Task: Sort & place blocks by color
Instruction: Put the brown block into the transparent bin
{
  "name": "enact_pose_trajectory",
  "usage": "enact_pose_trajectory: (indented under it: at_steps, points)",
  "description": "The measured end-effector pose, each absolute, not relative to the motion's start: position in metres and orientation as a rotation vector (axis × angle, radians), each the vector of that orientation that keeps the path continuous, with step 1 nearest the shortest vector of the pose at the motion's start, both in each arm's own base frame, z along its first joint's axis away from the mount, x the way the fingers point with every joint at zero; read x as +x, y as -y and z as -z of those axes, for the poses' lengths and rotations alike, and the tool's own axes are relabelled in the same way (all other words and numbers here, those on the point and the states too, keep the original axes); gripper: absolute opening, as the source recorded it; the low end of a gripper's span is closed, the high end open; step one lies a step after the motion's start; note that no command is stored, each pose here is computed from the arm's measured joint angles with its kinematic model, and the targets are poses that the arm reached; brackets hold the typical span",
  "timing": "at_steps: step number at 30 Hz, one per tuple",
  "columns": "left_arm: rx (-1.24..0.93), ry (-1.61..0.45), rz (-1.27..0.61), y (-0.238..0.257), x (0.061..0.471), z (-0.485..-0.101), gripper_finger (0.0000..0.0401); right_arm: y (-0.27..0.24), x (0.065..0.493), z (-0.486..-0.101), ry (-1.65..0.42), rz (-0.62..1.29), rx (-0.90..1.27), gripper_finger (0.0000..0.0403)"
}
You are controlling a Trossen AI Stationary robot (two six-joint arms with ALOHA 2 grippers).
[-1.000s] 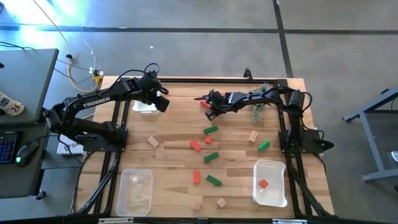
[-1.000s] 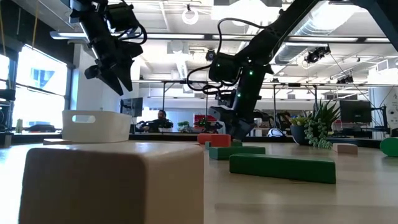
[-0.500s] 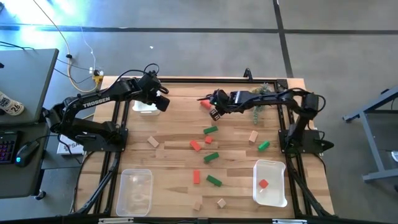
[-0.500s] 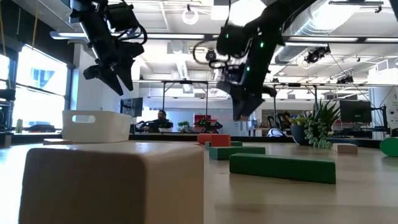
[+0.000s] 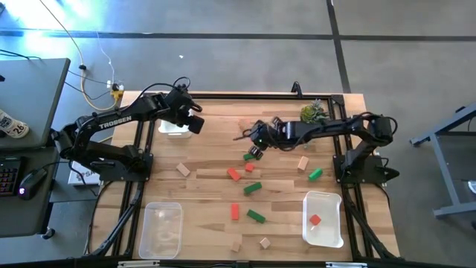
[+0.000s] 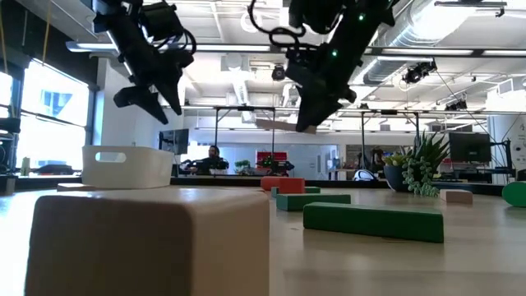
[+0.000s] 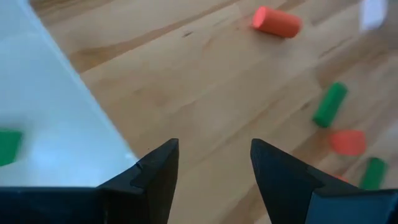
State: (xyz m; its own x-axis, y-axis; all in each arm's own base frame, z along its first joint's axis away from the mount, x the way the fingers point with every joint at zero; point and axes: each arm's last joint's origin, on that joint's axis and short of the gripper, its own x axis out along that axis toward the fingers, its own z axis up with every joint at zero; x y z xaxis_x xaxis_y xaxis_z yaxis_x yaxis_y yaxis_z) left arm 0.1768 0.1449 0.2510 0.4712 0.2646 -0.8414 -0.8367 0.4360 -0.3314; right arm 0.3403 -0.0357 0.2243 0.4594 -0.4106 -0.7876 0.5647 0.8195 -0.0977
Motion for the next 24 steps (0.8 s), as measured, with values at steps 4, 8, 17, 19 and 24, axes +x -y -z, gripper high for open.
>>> enact_pose_trajectory:
  at_steps: [4,8,17,19,24]
  points:
    - [-0.883,-0.748,-0.628,-0.141,0.186,-0.255,0.0195,0.017,0.345,-0.227,-0.881,0.552,0.099,0.0103]
    - [-0.884,-0.69,-0.476,-0.135,0.197,-0.26,0.0195,0.002,0.348,-0.229,-0.86,0.486,0.048,0.0103]
    - [-0.857,-0.581,-0.339,-0.119,0.219,-0.271,0.0196,-0.026,0.356,-0.236,-0.749,0.416,-0.05,0.0103]
    - [-0.869,-0.564,-0.324,-0.115,0.223,-0.273,0.0196,-0.028,0.357,-0.238,-0.732,0.411,-0.047,0.0103]
    - [-0.861,-0.541,-0.292,-0.11,0.228,-0.276,0.0196,-0.03,0.359,-0.241,-0.69,0.422,-0.08,0.0103]
